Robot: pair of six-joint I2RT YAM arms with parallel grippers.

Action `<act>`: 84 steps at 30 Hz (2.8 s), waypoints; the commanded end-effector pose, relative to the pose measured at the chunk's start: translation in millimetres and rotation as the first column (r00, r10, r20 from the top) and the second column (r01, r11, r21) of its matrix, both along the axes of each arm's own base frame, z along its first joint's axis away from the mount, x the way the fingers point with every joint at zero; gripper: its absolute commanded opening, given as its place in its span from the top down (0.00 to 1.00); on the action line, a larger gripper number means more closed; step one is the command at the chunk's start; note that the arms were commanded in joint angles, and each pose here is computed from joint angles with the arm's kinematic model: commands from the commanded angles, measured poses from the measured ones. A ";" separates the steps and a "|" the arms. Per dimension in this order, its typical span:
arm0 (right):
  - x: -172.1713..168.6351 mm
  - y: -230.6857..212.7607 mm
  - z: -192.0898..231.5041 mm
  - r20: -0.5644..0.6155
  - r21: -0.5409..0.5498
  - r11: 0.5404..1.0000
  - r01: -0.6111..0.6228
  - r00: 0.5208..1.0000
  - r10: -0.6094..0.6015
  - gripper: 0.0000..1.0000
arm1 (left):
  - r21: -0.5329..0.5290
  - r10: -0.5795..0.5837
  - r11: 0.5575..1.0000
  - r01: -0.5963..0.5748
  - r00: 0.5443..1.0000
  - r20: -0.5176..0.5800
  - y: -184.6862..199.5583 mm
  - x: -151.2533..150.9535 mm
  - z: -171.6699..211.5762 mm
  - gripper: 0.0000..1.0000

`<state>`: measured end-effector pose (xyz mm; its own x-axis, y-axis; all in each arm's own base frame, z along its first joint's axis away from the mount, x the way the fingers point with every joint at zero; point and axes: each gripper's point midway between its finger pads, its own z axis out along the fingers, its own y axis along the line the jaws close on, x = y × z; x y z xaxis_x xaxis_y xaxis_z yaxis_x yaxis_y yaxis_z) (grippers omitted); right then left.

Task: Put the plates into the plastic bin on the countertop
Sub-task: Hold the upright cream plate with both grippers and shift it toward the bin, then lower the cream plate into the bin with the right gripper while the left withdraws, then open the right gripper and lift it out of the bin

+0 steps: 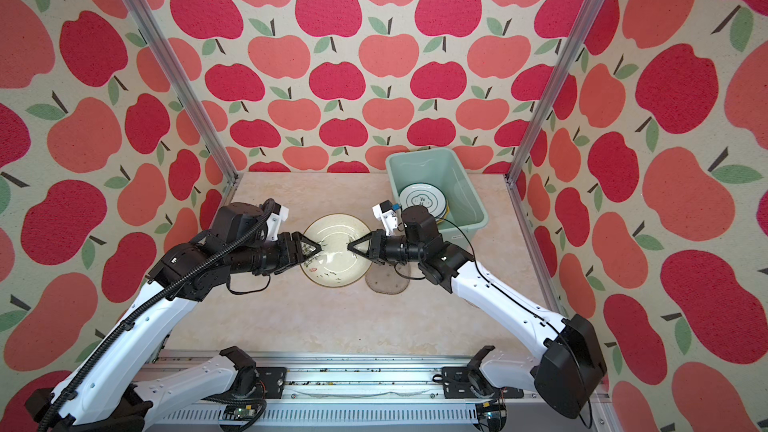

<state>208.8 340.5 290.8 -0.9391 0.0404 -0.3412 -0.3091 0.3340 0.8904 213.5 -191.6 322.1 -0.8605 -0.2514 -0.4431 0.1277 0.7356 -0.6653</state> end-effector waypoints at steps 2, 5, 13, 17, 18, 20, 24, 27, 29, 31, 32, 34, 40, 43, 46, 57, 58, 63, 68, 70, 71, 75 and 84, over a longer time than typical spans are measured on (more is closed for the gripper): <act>20.7 -29.3 58.8 0.088 0.035 0.990 0.134 0.987 -0.137 1.00 | 0.005 0.040 0.999 -0.044 0.957 0.287 17.9 12.6 63.3 0.21; 45.1 -55.0 71.6 0.079 0.022 0.963 0.267 0.960 -0.268 1.00 | 0.008 0.084 0.995 -0.097 0.904 0.419 31.7 19.0 92.6 0.06; 121.4 -113.8 96.0 -0.034 0.116 0.831 0.545 0.838 -0.545 1.00 | 0.072 0.030 0.992 -0.105 0.742 0.669 33.9 37.7 151.5 0.01; 159.4 -139.0 92.0 -0.071 0.086 0.766 0.637 0.771 -0.633 1.00 | 0.155 -0.056 0.986 -0.068 0.729 0.682 22.0 49.2 155.8 0.01; 169.2 -146.7 87.9 -0.086 0.075 0.742 0.666 0.745 -0.661 1.00 | 0.169 -0.077 0.984 -0.055 0.726 0.684 21.0 47.2 158.5 0.01; 186.3 -161.6 80.1 -0.108 0.056 0.691 0.720 0.693 -0.713 1.00 | 0.214 -0.125 0.977 -0.021 0.754 0.645 9.1 59.7 146.8 0.01; 214.3 -186.7 65.7 -0.088 0.004 0.583 0.812 0.581 -0.809 1.00 | 0.263 -0.199 0.964 0.050 0.790 0.579 -6.5 68.5 131.3 0.01; 231.0 -195.6 51.8 -0.063 -0.049 0.529 0.847 0.526 -0.848 1.00 | 0.284 -0.229 0.955 0.084 0.815 0.533 -13.3 72.6 118.3 0.01; 240.7 -197.2 42.3 -0.049 -0.091 0.513 0.853 0.511 -0.858 1.00 | 0.291 -0.243 0.952 0.099 0.821 0.516 -16.5 73.0 112.7 0.01; 246.7 -201.3 27.8 -0.051 -0.159 0.483 0.861 0.481 -0.875 1.00 | 0.297 -0.252 0.949 0.107 0.825 0.507 -18.2 72.4 107.7 0.01; 250.1 -203.4 19.5 -0.055 -0.188 0.465 0.865 0.463 -0.885 1.00 | 0.303 -0.259 0.946 0.113 0.825 0.502 -19.0 72.3 104.8 0.01; 256.7 -208.3 9.4 -0.037 -0.218 0.424 0.879 0.427 -0.904 1.00 | 0.315 -0.271 0.942 0.120 0.826 0.495 -18.7 70.5 101.2 0.01; 275.8 -206.8 -23.0 0.000 -0.315 0.368 0.875 0.388 -0.922 1.00 | 0.352 -0.304 0.925 0.140 0.828 0.470 -17.2 68.1 91.5 0.01; 282.2 -205.2 -40.0 0.033 -0.375 0.337 0.864 0.376 -0.926 1.00 | 0.367 -0.318 0.918 0.149 0.828 0.461 -17.9 68.8 85.7 0.01; 287.2 -204.6 -53.0 0.069 -0.424 0.303 0.854 0.364 -0.929 1.00 | 0.374 -0.322 0.915 0.149 0.828 0.459 -19.8 72.9 79.8 0.01; 304.0 -204.9 -94.2 0.083 -0.513 0.258 0.819 0.346 -0.934 1.00 | 0.372 -0.339 0.912 0.173 0.830 0.443 -34.3 91.9 70.5 0.01; 305.9 -204.3 -96.5 0.077 -0.517 0.262 0.815 0.349 -0.934 1.00 | 0.372 -0.341 0.911 0.177 0.831 0.440 -34.9 92.1 69.4 0.01; 314.8 -204.3 -106.9 0.070 -0.527 0.269 0.806 0.356 -0.932 1.00 | 0.375 -0.336 0.911 0.173 0.837 0.431 -34.9 95.4 67.3 0.01; 319.0 -208.9 -120.9 0.042 -0.542 0.268 0.797 0.344 -0.938 0.97 | 0.380 -0.332 0.909 0.170 0.846 0.418 -34.2 100.6 65.8 0.01; 320.0 -209.5 -126.3 0.032 -0.546 0.269 0.794 0.340 -0.940 0.97 | 0.382 -0.333 0.908 0.170 0.847 0.415 -34.3 102.3 66.1 0.01; 320.9 -209.0 -128.2 0.027 -0.545 0.273 0.792 0.343 -0.939 0.96 | 0.383 -0.333 0.908 0.170 0.848 0.412 -34.0 103.3 65.3 0.01; 320.7 -207.1 -140.1 0.004 -0.559 0.285 0.779 0.345 -0.938 0.93 | 0.386 -0.333 0.906 0.173 0.854 0.399 -33.6 105.6 62.2 0.01; 308.1 -201.7 -171.3 -0.053 -0.626 0.312 0.714 0.361 -0.931 0.76 | 0.396 -0.333 0.901 0.174 0.865 0.376 -31.4 106.6 54.5 0.01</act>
<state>510.5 136.2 119.8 -0.5248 0.8090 -0.2647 0.6579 0.5828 0.4769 322.3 -225.9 371.4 -0.5892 0.1689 -0.7901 0.5398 0.8100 -0.2294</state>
